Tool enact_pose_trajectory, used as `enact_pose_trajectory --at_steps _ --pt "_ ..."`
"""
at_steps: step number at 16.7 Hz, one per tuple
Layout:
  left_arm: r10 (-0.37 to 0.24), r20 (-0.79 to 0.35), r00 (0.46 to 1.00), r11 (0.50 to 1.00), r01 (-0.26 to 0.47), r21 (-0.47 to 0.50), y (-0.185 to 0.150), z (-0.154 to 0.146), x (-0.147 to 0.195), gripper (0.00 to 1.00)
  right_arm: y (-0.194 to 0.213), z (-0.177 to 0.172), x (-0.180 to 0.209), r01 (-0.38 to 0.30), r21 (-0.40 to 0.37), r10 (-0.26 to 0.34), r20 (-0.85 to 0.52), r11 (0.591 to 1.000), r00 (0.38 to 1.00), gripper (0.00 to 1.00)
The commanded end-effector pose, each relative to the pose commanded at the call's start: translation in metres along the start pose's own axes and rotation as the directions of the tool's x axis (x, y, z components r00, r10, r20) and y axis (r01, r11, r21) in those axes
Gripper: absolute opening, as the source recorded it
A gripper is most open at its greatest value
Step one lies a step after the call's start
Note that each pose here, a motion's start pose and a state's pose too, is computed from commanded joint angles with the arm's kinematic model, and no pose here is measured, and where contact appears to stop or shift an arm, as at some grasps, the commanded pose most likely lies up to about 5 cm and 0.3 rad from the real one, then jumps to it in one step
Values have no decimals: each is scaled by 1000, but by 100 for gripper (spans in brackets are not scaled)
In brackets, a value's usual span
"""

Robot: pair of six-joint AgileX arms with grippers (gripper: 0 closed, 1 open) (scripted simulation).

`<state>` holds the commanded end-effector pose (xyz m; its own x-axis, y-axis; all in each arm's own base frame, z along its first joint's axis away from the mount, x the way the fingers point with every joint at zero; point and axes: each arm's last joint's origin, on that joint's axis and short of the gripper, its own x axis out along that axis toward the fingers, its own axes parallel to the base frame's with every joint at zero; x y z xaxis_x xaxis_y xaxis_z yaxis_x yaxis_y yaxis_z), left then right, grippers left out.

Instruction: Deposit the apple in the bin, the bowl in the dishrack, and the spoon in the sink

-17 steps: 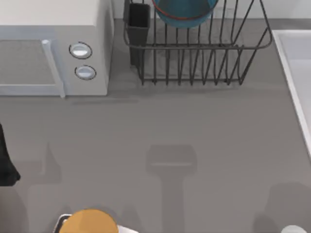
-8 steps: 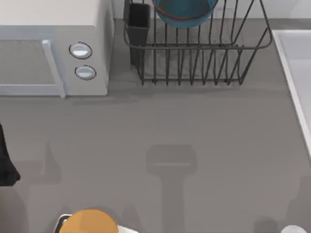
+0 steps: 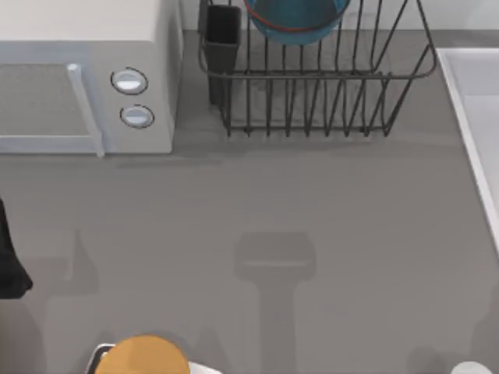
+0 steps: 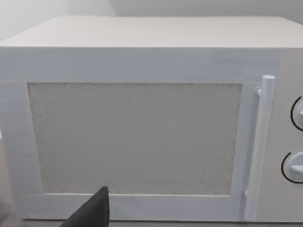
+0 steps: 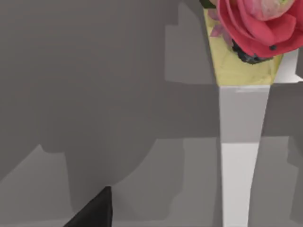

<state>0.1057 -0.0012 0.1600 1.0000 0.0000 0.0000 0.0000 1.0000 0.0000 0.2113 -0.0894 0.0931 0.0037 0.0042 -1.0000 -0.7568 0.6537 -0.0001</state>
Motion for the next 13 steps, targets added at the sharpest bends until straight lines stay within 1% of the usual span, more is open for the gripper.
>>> enact_pose_trajectory --at_steps 1,13 --pt "0 0 1000 1000 0 0 0 0 0 100 0 0 0 0 0 0 0 1000 1000 100" --pt "0 0 1000 1000 0 0 0 0 0 100 0 0 0 0 0 0 0 1000 1000 10"
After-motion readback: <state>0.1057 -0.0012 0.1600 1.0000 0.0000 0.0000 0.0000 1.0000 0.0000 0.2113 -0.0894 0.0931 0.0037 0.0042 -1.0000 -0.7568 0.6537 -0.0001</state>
